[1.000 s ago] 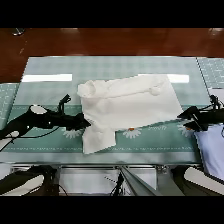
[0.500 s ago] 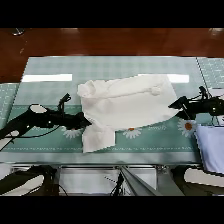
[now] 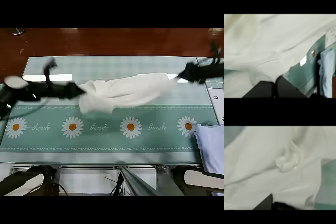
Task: Fold the shirts.
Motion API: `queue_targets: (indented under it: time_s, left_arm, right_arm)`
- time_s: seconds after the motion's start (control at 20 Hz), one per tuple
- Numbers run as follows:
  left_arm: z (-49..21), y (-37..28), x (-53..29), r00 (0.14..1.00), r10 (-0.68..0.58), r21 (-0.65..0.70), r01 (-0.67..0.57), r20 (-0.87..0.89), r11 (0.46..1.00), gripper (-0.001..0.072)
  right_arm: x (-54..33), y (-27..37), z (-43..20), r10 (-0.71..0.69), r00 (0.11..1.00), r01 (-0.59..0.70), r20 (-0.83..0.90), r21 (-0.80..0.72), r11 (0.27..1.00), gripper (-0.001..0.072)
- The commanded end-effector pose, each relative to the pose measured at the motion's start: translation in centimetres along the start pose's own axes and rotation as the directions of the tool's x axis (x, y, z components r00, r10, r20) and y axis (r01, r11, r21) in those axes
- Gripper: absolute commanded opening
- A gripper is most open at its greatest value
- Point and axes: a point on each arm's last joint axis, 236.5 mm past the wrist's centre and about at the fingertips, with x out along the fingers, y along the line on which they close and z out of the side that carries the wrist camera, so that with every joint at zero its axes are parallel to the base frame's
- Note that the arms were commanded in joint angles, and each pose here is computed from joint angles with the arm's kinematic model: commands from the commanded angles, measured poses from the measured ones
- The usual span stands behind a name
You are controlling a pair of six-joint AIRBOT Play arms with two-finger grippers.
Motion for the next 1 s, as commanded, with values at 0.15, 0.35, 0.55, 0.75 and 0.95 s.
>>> queue_targets:
  time_s: [0.15,0.35,0.55,0.75,0.95]
  left_arm:
    - [15.2,-20.8,-20.1,0.872,-0.093,0.425,-0.138,0.480,0.895,0.0028]
    - [13.5,-28.6,-31.5,0.713,-0.056,0.501,-0.431,0.699,0.751,0.0029]
    - [6.7,-31.7,-37.2,0.598,-0.061,0.474,-0.564,0.799,0.676,0.0029]
    - [-0.4,-32.1,-41.4,0.497,-0.020,0.408,-0.687,0.867,0.601,0.0029]
    - [-2.9,-29.9,-42.2,0.479,0.083,0.349,-0.737,0.874,0.579,0.0029]
  right_arm:
    - [-25.8,21.9,8.6,0.187,0.824,0.099,0.535,-0.460,0.882,0.0020]
    - [-36.5,26.4,0.9,0.215,0.679,0.262,0.702,-0.505,0.822,0.0020]
    - [-42.6,26.6,-7.1,0.171,0.564,0.410,0.808,-0.454,0.791,0.0020]
    - [-44.4,26.2,-13.5,0.139,0.556,0.445,0.819,-0.435,0.782,0.0020]
    - [-43.8,25.4,-15.4,0.106,0.591,0.438,0.800,-0.428,0.790,0.0020]
